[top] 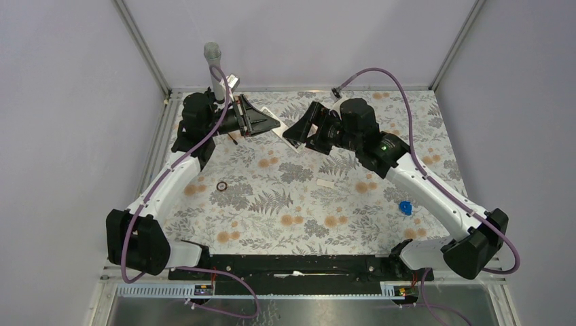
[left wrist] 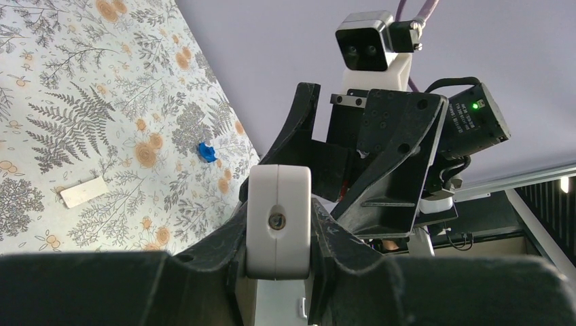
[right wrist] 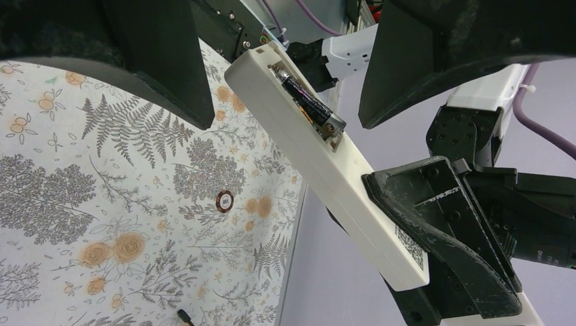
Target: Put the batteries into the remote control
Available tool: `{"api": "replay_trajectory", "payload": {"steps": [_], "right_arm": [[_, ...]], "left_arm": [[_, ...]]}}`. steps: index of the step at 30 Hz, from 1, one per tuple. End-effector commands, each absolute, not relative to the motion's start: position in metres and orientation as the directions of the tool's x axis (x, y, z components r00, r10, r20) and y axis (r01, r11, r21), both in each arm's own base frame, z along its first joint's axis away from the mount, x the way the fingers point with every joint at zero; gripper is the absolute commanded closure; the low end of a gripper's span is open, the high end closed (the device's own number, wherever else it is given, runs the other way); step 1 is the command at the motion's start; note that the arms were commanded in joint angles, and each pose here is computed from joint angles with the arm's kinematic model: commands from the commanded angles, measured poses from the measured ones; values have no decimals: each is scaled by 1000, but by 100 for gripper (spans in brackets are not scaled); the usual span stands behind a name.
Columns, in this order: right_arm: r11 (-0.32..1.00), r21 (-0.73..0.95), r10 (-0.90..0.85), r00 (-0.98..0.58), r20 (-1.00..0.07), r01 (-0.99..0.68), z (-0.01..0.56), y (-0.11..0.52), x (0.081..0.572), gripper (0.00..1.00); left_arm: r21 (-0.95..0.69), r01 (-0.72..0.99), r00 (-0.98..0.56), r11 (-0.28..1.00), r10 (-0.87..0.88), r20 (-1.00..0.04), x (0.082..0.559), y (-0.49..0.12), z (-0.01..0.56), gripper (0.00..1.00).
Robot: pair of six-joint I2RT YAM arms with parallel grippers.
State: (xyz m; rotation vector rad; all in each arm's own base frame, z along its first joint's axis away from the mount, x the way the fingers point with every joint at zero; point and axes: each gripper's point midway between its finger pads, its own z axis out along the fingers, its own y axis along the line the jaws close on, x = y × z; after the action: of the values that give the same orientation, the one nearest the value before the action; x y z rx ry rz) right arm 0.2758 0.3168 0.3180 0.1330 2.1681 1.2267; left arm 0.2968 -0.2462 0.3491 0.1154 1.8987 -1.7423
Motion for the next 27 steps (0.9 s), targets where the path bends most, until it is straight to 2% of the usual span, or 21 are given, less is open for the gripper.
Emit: {"api": "replay_trajectory", "payload": {"steps": [1, 15, 27], "right_arm": [[502, 833, 393, -797, -458, -231, 329, 322, 277, 15], [469, 864, 396, -832, -389, -181, 313, 326, 279, 21], [441, 882, 415, -834, -365, -166, 306, 321, 277, 40]], "left_arm": [[-850, 511, -786, 130, -330, -523, 292, -243, 377, 100], [-832, 540, -776, 124, -309, -550, 283, -243, 373, 100], [-854, 512, -794, 92, -329, -511, 286, -244, 381, 100]]}}
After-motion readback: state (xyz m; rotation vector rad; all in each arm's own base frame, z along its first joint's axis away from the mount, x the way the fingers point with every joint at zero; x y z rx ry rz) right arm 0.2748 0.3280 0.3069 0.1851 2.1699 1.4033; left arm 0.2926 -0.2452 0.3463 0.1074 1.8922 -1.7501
